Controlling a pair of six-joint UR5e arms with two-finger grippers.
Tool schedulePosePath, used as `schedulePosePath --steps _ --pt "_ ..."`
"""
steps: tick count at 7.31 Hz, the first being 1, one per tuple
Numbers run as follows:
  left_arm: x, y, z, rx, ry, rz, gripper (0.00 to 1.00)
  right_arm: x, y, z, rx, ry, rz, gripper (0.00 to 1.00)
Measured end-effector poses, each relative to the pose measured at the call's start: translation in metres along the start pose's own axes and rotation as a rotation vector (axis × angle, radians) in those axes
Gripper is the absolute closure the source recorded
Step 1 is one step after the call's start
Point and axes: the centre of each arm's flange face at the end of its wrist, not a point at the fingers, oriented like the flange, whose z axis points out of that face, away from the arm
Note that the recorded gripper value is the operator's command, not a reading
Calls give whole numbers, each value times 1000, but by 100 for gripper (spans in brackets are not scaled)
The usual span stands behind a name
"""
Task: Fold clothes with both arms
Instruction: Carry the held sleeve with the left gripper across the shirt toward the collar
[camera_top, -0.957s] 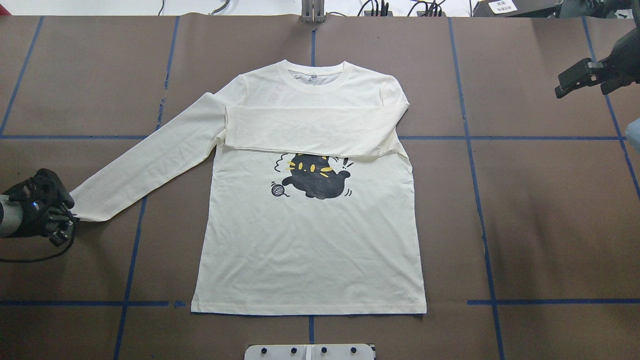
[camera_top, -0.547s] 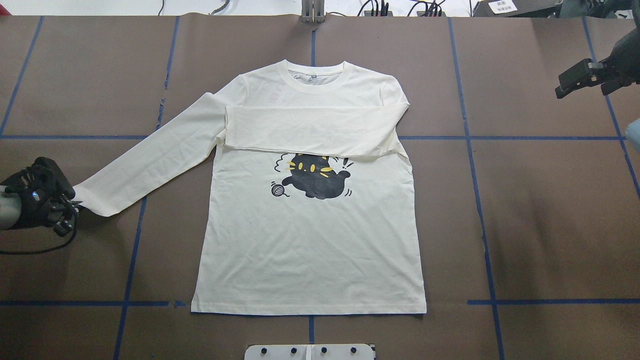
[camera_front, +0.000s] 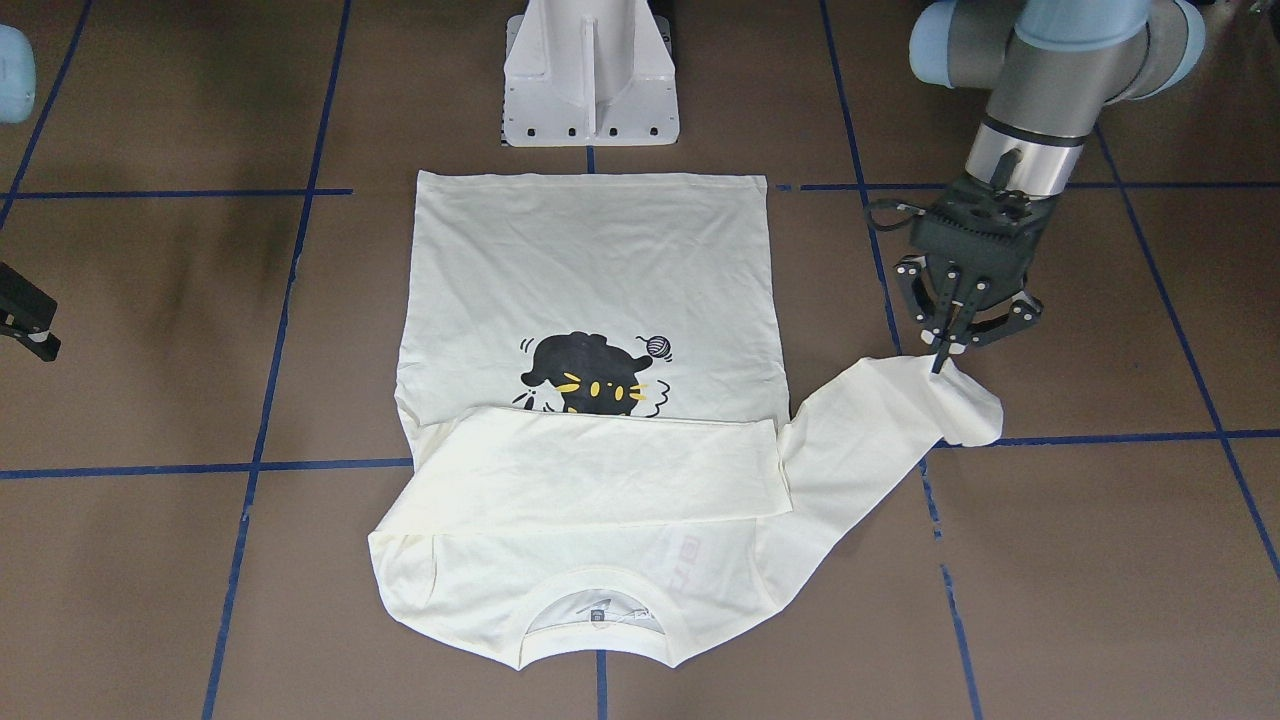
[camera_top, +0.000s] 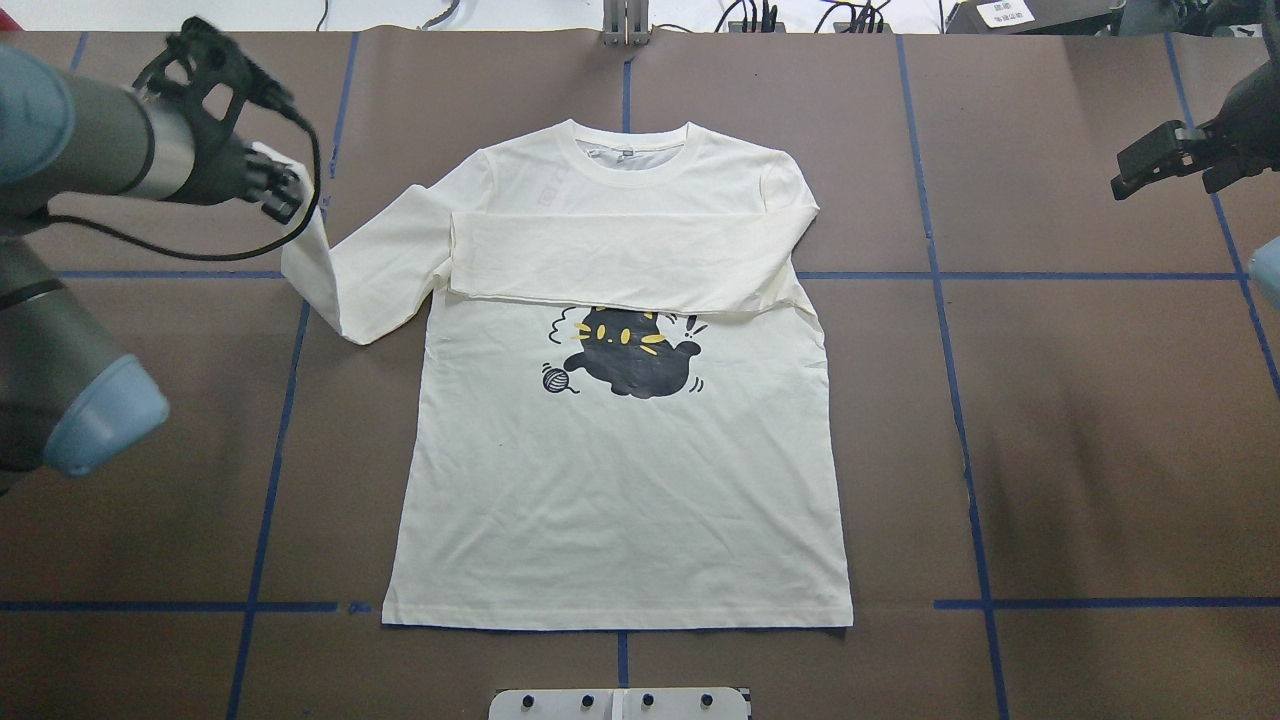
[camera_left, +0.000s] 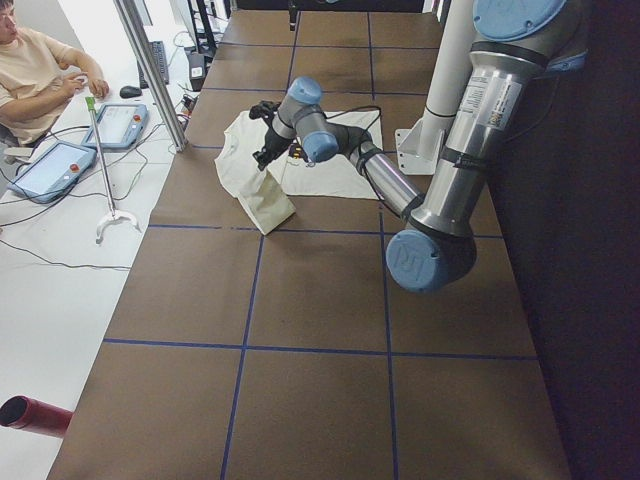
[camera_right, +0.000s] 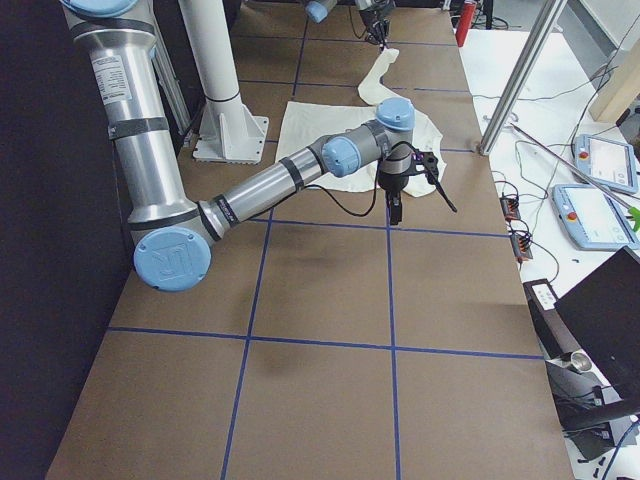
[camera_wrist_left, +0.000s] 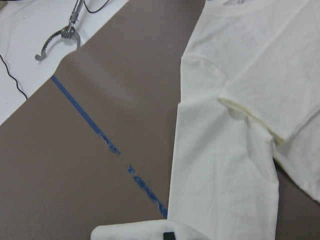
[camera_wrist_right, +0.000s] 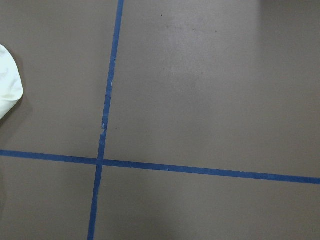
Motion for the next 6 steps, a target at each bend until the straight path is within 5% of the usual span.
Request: schedulePosePath --steps 3,6 --pt "88 -138 -11 69 -88 -246 100 1 0 0 2 2 8 0" --pt "228 -195 24 162 -224 -290 100 4 -2 -4 7 5 19 0"
